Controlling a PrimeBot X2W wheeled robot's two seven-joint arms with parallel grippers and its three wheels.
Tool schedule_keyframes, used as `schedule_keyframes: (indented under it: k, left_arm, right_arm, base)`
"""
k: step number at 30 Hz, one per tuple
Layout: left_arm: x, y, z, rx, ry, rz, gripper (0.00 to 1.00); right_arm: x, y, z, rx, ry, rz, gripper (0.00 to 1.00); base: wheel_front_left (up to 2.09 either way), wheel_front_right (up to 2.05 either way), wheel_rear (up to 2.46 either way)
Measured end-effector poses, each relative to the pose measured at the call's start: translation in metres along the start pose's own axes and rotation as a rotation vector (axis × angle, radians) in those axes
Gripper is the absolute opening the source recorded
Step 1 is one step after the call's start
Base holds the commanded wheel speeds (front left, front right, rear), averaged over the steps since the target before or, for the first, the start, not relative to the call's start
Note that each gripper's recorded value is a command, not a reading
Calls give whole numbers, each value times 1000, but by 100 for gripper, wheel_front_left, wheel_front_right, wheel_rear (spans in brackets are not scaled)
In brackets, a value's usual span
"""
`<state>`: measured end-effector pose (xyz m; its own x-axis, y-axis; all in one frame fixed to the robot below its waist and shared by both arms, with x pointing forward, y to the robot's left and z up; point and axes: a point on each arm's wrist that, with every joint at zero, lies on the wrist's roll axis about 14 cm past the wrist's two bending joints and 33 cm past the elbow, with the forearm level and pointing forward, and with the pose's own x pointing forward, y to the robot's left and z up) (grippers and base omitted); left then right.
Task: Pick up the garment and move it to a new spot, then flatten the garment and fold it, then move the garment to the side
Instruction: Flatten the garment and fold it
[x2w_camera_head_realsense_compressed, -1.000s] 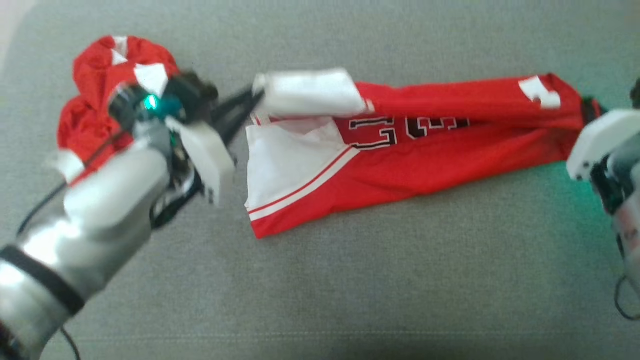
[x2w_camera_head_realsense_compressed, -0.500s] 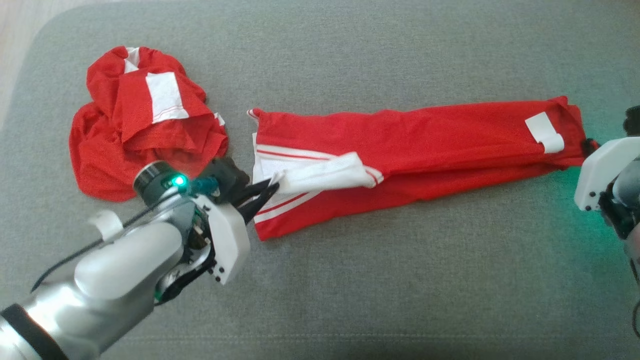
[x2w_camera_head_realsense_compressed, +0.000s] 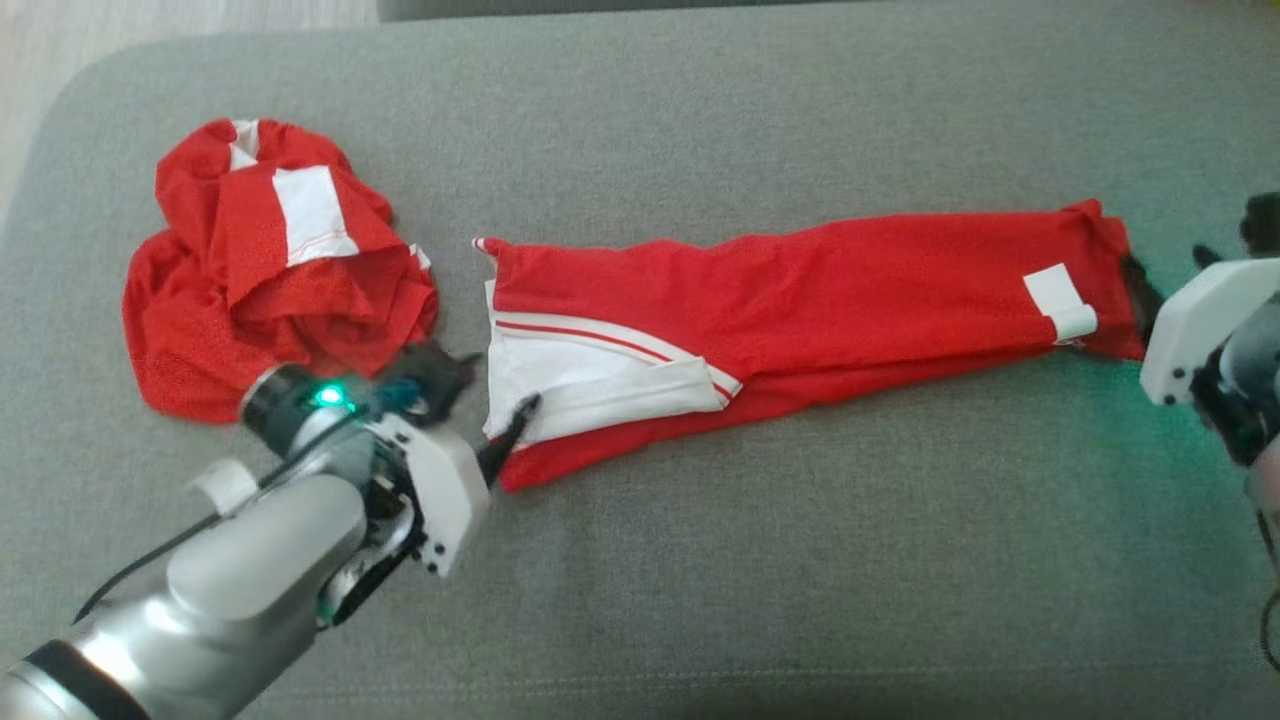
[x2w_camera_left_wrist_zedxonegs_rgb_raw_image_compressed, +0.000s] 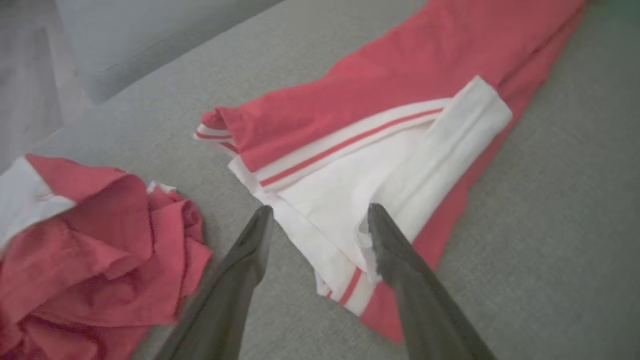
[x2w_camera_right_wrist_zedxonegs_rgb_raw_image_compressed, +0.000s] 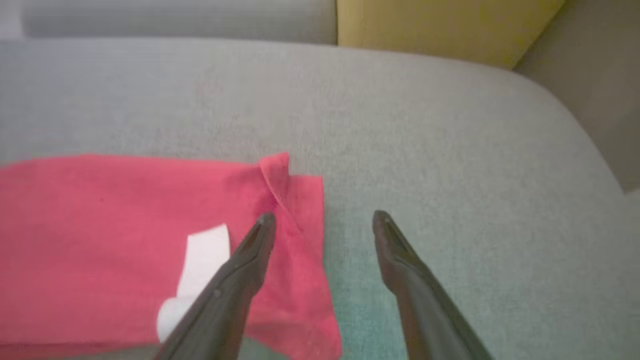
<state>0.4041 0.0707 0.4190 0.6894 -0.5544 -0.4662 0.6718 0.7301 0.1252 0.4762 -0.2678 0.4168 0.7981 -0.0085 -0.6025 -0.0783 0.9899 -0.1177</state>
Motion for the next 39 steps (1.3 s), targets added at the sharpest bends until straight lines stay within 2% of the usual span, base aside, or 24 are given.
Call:
schedule_keyframes:
  k: [4,8,11,15,18,23,28,32,39]
  left_arm:
    - [-5,25,23,-62,-121,139,100]
    - [-15,48,57,-160,-281,266,100]
    - [-22,55,70,-204,-338,312,100]
    - [-47,71,109,-296,-512,418,100]
    - [-65,70,114,-347,-592,472,100]
    - [-84,61,78,-445,-581,558,100]
    - [-81,52,60,-418,-553,544,100]
    - [-76,55,54,-428,-543,538,100]
    - [-57,60,39,-451,-499,523,100]
  right_arm:
    - [-11,4,38,12,-161,9,100]
    - [-27,30,67,37,-330,63,100]
    - [-35,41,74,37,-402,85,100]
    - [-54,54,87,34,-553,108,100]
    - [-63,67,85,65,-617,128,100]
    - [-69,86,55,82,-606,145,100]
    - [-62,90,40,95,-567,137,100]
    - [-50,80,34,110,-518,102,100]
    - [-5,35,14,245,-325,-46,100]
  base:
    - [0,0,0]
    - [0,0,0]
    - [0,0,0]
    - [0,0,0]
    - [0,0,0]
    - [0,0,0]
    - [0,0,0]
    - [0,0,0]
    - [0,0,0]
